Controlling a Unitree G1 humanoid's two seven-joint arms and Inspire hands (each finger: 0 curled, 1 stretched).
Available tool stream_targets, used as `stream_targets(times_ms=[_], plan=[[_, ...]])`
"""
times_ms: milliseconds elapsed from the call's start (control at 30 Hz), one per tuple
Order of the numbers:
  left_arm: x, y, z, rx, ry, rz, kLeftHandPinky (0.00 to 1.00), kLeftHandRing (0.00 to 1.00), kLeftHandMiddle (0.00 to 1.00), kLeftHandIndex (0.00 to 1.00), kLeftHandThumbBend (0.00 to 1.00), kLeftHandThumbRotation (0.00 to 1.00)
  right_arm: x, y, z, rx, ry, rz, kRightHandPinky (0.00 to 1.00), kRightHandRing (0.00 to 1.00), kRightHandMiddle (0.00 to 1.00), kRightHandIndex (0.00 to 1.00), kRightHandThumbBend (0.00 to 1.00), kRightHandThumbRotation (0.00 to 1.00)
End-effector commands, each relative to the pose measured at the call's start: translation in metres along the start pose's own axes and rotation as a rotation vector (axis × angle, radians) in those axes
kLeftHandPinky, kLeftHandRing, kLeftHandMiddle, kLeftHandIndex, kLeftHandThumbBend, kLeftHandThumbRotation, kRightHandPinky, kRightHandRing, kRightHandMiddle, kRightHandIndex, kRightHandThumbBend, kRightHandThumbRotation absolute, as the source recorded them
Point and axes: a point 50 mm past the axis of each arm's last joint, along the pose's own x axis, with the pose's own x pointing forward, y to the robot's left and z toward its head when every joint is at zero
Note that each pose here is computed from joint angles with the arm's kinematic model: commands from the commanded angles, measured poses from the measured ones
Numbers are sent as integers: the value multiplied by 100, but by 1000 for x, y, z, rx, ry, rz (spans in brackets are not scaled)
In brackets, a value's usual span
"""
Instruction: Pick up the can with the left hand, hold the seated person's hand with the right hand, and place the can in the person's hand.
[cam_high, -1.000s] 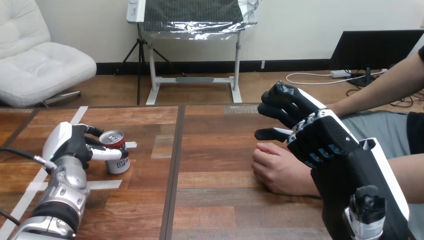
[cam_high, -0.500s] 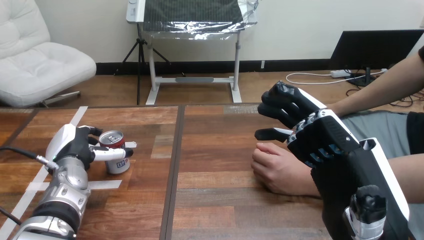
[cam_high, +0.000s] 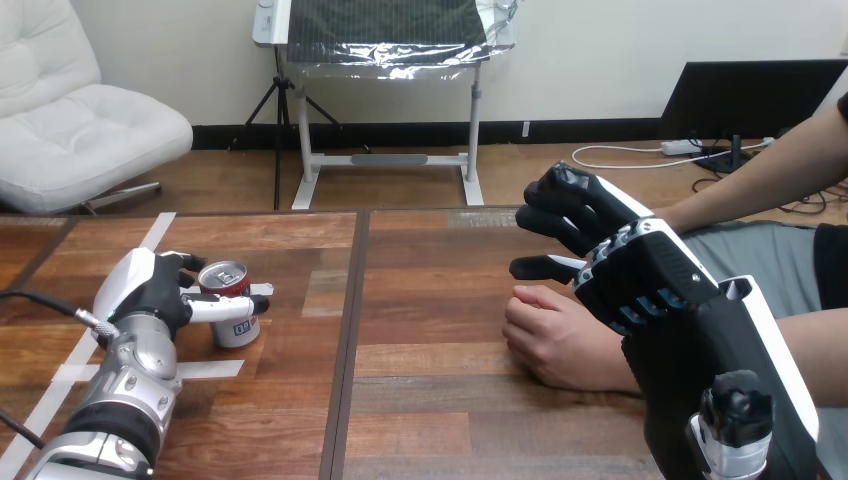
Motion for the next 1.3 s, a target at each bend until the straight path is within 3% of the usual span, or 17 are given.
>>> stream_targets(times_ms=[0,467,667,1267], plan=[[6,24,39,2,-97,62,67,80,82,82,90,33,10,2,12,-10,-90,4,73,86,87,86,100,92],[5,22,42,3,-104,64,64,78,80,80,90,33,9,2,13,-14,-87,0,73,86,87,86,100,92],[5,21,43,-2,-106,63,56,71,74,79,91,32,10,3,13,-11,-89,-1,73,86,87,86,100,93],[4,20,47,3,-134,63,68,76,76,76,89,29,9,3,13,-5,-88,0,73,86,87,86,100,92]])
